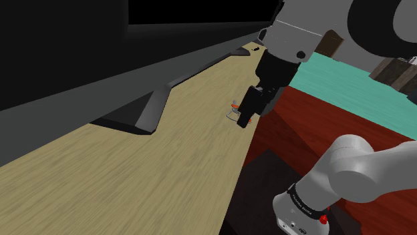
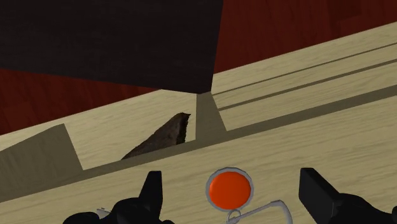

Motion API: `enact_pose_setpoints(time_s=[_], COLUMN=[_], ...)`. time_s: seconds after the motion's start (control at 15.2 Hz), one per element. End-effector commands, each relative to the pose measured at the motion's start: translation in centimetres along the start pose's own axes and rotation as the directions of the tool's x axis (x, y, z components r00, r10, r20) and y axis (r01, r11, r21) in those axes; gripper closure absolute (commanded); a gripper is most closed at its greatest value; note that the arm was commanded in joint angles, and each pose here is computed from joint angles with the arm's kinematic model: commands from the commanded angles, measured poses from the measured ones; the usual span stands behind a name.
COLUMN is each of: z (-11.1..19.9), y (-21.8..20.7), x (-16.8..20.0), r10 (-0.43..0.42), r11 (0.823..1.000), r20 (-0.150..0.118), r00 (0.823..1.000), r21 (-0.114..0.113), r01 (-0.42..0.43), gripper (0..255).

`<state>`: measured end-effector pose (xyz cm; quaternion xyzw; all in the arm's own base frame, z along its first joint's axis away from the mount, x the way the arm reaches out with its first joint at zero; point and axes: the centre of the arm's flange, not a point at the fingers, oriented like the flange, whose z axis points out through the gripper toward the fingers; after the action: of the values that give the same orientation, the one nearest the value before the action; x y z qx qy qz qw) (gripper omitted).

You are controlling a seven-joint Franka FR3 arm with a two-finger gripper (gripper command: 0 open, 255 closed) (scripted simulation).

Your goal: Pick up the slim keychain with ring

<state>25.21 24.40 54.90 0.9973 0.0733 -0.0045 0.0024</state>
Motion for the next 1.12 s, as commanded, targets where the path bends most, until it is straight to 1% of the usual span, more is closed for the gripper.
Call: enact_pose_setpoints(time_s=[0.0, 0.59, 1.06], z=[0.1, 0.1, -3.6], y=[0.0, 0.0, 0.0], x=[0.0, 0.0, 0.0], r10=[0.000, 0.000, 0.000], r11=[1.000, 1.000, 1.000], r20=[0.000, 0.000, 0.000], r00=[1.000, 1.000, 1.000], r21=[0.000, 0.000, 0.000], r01=[0.000, 0.000, 0.000], gripper=[255, 255, 255])
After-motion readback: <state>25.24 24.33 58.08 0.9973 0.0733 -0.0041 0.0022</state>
